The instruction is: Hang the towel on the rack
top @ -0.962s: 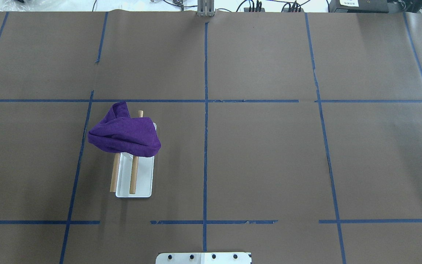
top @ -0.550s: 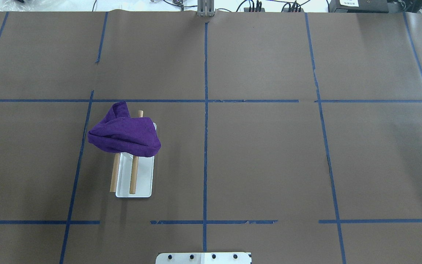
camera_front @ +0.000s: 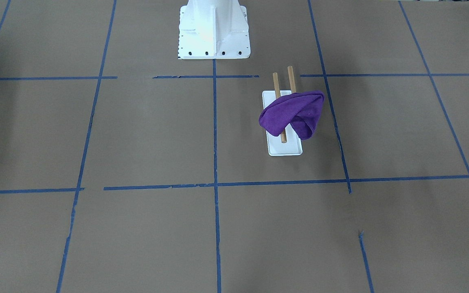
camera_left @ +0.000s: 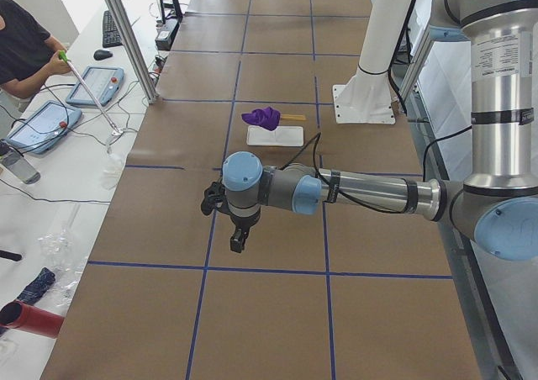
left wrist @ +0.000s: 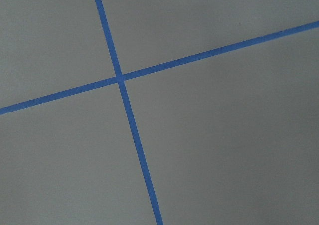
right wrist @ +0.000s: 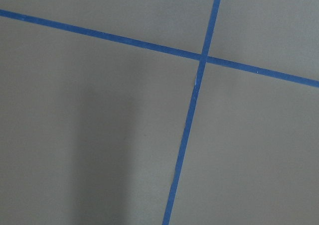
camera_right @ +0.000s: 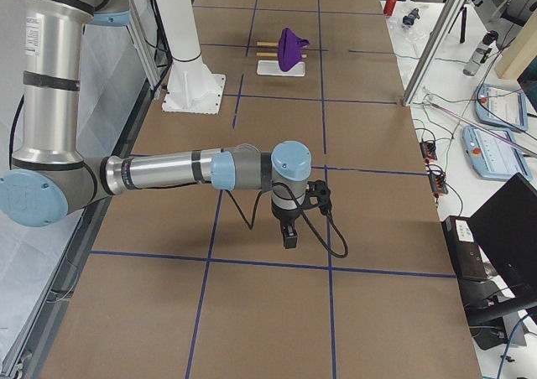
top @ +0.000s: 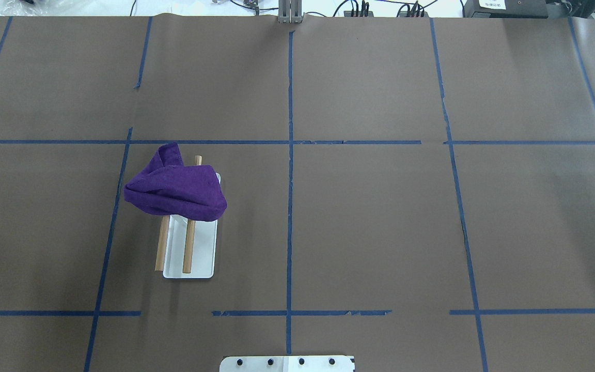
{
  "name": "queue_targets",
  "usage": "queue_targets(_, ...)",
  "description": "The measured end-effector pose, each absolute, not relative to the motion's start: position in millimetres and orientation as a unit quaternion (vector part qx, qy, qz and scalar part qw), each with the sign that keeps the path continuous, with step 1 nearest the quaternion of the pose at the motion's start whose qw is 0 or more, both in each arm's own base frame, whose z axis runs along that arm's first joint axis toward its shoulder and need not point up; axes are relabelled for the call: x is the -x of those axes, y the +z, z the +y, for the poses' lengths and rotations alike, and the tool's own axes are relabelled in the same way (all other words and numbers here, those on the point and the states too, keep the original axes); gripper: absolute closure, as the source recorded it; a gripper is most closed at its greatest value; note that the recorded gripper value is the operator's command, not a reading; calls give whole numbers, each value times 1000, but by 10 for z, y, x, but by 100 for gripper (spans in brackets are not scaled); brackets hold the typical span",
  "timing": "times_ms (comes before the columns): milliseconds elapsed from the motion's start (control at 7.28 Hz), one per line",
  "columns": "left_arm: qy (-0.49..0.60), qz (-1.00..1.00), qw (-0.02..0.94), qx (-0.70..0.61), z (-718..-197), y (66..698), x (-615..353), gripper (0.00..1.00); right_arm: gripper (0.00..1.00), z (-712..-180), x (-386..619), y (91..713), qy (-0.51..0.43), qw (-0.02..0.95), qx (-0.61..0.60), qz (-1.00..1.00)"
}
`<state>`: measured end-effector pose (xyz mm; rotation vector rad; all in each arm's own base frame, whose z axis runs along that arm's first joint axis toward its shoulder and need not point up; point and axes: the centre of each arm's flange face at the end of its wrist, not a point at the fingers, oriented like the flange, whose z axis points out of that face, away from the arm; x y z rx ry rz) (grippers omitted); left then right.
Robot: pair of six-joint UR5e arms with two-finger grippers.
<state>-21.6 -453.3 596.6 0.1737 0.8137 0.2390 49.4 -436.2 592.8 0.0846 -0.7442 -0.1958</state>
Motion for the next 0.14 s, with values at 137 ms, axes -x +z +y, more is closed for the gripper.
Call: queue_targets(137,117,394,907,-86,-4541,5940,215,0,0,-4362,-494,5929,-96,926,-41,-363)
